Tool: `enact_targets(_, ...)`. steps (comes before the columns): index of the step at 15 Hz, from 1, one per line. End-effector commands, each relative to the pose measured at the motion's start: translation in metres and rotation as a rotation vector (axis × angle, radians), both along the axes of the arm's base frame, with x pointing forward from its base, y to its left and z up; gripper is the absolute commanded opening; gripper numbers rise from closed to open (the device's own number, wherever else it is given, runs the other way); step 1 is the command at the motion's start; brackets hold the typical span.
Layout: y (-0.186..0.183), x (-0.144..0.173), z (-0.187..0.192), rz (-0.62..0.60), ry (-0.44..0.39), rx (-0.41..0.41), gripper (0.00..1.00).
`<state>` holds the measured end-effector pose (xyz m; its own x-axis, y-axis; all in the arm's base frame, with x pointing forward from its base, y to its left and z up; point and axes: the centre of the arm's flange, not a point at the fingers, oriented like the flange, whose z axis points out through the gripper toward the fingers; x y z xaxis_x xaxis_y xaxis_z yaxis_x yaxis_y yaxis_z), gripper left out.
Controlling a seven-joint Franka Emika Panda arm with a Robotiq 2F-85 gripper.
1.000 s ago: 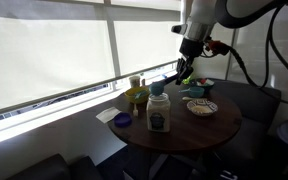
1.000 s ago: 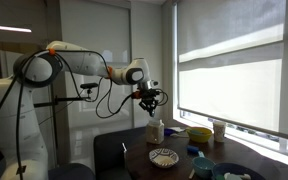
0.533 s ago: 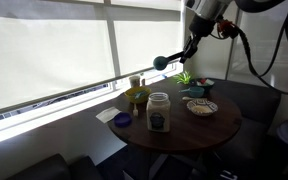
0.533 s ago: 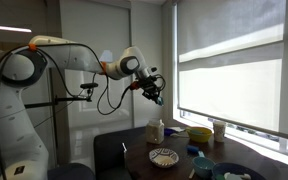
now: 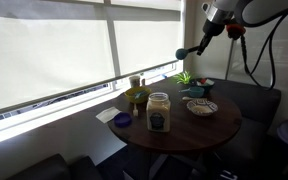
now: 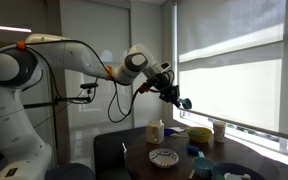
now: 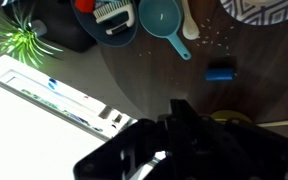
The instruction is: Lift the soup ladle from the sugar jug and put it on the black bowl
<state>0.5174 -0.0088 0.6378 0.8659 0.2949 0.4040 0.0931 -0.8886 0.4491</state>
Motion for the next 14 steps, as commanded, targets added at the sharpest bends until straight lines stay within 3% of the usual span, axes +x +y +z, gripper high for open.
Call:
enact_targets(1,-0.041,0.009,-0.032,-0.187,-0.032,-0.076,0.01)
enact_targets(6,-0.093,0.033,-0.084,-0.399,0.006,-0.151,0.01)
enact_targets(10,-0.120,0.051,-0.131,-0.422,0.090,-0.073,0.01)
enact_targets(14,-0.142,0.060,-0.153,-0.508,0.120,-0.086,0.01)
